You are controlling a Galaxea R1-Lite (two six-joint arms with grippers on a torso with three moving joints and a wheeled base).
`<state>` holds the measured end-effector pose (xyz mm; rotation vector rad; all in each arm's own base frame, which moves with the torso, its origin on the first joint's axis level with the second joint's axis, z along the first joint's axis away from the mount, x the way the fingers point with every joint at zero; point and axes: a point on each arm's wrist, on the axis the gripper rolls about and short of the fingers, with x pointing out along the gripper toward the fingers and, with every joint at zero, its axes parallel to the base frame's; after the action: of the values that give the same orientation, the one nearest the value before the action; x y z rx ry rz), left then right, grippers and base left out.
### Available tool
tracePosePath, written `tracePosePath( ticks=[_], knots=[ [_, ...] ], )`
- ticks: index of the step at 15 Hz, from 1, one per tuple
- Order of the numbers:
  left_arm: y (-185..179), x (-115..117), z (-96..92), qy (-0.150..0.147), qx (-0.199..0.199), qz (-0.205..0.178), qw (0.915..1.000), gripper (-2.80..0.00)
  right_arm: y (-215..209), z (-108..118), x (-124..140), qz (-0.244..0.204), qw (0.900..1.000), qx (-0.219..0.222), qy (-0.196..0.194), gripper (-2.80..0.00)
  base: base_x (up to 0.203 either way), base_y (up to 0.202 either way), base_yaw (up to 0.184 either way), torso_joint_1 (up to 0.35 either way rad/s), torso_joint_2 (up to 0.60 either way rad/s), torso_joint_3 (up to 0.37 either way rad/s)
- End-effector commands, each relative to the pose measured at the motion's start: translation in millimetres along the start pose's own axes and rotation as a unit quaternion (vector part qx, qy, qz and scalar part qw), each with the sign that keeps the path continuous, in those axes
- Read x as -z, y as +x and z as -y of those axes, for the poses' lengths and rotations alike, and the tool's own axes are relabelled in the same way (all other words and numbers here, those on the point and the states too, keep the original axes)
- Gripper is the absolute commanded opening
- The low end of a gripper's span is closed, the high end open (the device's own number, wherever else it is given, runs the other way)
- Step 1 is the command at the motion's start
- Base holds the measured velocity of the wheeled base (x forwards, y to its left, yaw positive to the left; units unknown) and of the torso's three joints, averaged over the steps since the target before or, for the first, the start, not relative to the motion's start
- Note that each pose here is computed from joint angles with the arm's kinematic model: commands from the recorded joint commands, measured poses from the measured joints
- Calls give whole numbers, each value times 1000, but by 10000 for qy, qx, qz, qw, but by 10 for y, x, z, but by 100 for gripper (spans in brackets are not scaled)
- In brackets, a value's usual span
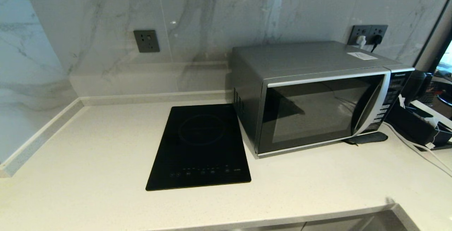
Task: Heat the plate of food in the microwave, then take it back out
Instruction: Open the microwave oven
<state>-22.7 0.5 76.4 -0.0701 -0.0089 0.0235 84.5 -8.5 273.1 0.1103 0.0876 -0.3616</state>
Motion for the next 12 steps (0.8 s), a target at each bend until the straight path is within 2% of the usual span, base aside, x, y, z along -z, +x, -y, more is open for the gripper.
tracePosePath(
  ticks=[1, 3, 7, 8, 11, 12],
  knots=[
    [1, 0, 0, -3, -4, -2, 10000, -280, 664, -221, 86, -377, 9970, 404, -535, -280, 0, 0, 0, 0, 0, 0],
    [1, 0, 0, -10, -4, -2, 10000, -280, 869, -332, 156, -112, 9941, 688, -831, -280, 0, 0, 0, 0, 0, 0],
    [1, 0, 0, -3, -4, -2, 10000, -280, 940, -547, 286, -137, 9897, 923, -1082, -280, 0, 0, 0, 0, 0, 0],
    [1, 0, 0, -6, -4, -2, 10000, -280, 962, -589, 307, -172, 9889, 964, -1120, 0, 0, 0, 0, 0, 0, 0],
    [1, 0, 0, -4, -4, -2, 10000, -280, 1085, -661, 404, -380, 9865, 987, -1253, 0, 0, 0, 0, 0, 0, 0],
    [1, 0, 0, -4, -4, -2, 10000, -280, 1151, -689, 440, -449, 9842, 1139, -1279, 0, 0, 0, 0, 0, 0, 0]
  ],
)
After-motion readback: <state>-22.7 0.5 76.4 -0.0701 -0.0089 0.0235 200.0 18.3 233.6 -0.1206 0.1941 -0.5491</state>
